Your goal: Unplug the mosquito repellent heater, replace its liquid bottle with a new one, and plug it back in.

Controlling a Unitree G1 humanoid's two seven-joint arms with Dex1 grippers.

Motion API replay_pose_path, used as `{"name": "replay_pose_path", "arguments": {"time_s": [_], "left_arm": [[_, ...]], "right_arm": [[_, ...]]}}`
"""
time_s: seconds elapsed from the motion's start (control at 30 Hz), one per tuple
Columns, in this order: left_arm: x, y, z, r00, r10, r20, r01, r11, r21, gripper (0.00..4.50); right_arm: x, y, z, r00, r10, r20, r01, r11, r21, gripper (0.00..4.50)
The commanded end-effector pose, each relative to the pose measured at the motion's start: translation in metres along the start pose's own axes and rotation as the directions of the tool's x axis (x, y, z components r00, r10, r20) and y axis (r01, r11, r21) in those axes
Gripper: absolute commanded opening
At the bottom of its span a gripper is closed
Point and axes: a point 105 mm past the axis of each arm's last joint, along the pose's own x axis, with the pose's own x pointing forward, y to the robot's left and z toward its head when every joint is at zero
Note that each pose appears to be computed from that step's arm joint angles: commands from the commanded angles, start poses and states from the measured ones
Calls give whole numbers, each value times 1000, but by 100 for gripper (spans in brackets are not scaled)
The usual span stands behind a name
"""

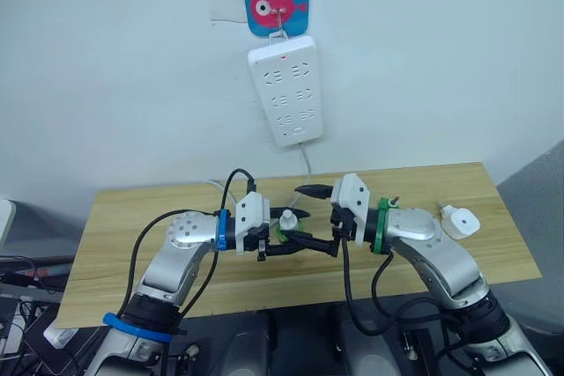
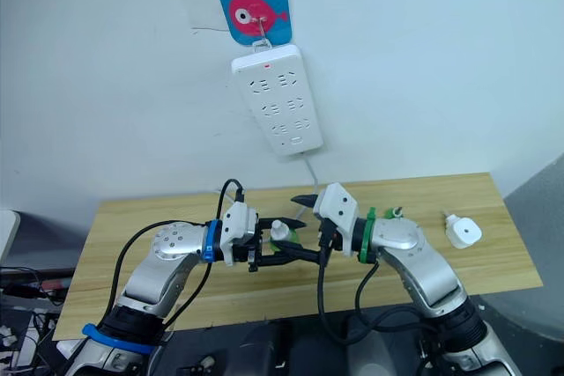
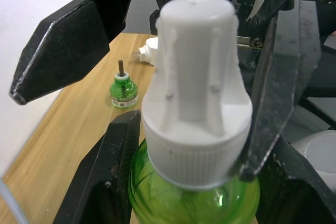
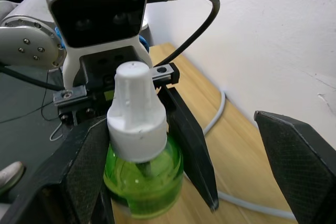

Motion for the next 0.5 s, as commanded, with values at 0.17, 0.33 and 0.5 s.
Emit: {"name": "replay_pose_path", "arguments": {"time_s": [0.17, 0.33, 0.5], "left_arm": [[0, -3, 10, 999, -29, 26, 28, 999, 37, 228], [2, -1, 10, 999, -35, 28, 33, 998, 43, 228], [3, 1, 11, 999, -38, 29, 37, 998, 48, 228]], "right_arm": [[-39, -6, 8, 1000, -5, -14, 4, 1000, -17, 446], [-33, 9, 17, 995, 90, 31, -91, 996, 24, 446], [-7, 20, 30, 988, 119, 95, -125, 991, 56, 446]]}}
